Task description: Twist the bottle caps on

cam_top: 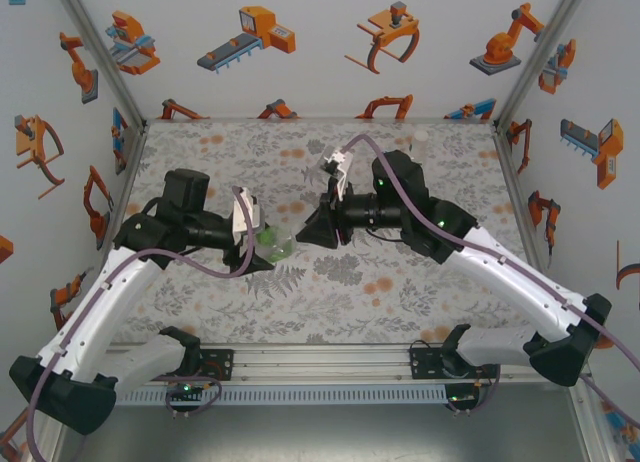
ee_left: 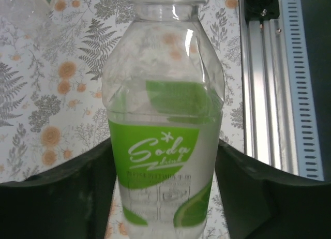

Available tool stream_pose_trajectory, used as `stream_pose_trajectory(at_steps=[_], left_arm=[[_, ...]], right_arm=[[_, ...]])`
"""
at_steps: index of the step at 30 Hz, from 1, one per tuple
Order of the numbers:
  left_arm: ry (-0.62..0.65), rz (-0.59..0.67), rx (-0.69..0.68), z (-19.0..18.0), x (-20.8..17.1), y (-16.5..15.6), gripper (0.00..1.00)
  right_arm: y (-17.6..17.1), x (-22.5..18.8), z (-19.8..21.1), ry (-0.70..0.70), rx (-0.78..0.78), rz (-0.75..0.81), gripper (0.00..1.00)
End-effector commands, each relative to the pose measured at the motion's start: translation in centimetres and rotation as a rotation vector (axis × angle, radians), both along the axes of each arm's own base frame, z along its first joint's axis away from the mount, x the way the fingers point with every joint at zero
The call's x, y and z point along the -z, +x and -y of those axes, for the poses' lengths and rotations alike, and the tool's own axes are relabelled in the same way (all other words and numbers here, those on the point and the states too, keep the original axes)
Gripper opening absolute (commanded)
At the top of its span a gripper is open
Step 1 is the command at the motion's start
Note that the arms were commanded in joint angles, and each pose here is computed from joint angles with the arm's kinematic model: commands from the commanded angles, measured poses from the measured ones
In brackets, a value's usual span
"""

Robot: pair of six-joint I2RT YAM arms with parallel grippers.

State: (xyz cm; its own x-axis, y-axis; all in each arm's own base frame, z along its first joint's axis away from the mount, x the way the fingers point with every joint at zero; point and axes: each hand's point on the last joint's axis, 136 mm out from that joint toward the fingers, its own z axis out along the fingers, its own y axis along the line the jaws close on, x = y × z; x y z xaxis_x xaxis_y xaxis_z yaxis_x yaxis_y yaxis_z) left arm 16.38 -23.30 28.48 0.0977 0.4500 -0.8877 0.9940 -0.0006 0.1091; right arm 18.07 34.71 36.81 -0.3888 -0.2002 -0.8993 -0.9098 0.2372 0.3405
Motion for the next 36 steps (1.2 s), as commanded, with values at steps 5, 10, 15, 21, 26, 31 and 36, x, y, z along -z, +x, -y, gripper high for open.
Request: stream_pose_trajectory(at_steps=[5, 10, 15, 21, 26, 31, 36], left_arm=[[-0.009, 0.006, -0.035, 0.0, 0.1, 0.4, 0.8], [-0.001, 0.007, -0.094, -0.2, 0.7, 1.1, 0.8], [-0.012, -0.001, -0.142, -0.3, 1.0, 1.7, 0.8], [-0.02, -0.011, -0.206, -0.5, 1.3, 2.5, 0.8], [-0.022, -0.05, -0.255, -0.6, 1.6, 3.1, 0.8], [-0.045, -0.07, -0.277, -0.6, 1.7, 3.1, 0.8], [-0.058, -0.085, -0.288, -0.6, 1.9, 3.0, 0.78]], right_arm=[[4.7, 2.6, 1.9, -0.206, 0.256, -0.057, 0.0], [10.1, 5.8, 3.5, -0.367, 0.433, -0.082, 0.0], [16.3, 8.4, 5.7, -0.479, 0.594, -0.143, 0.0], [22.7, 12.4, 8.1, -0.648, 0.723, -0.191, 0.0], [26.7, 14.8, 9.0, -0.705, 0.767, -0.195, 0.0], [29.8, 15.6, 8.8, -0.731, 0.788, -0.148, 0.0], [31.6, 17.0, 9.1, -0.76, 0.793, -0.159, 0.0]])
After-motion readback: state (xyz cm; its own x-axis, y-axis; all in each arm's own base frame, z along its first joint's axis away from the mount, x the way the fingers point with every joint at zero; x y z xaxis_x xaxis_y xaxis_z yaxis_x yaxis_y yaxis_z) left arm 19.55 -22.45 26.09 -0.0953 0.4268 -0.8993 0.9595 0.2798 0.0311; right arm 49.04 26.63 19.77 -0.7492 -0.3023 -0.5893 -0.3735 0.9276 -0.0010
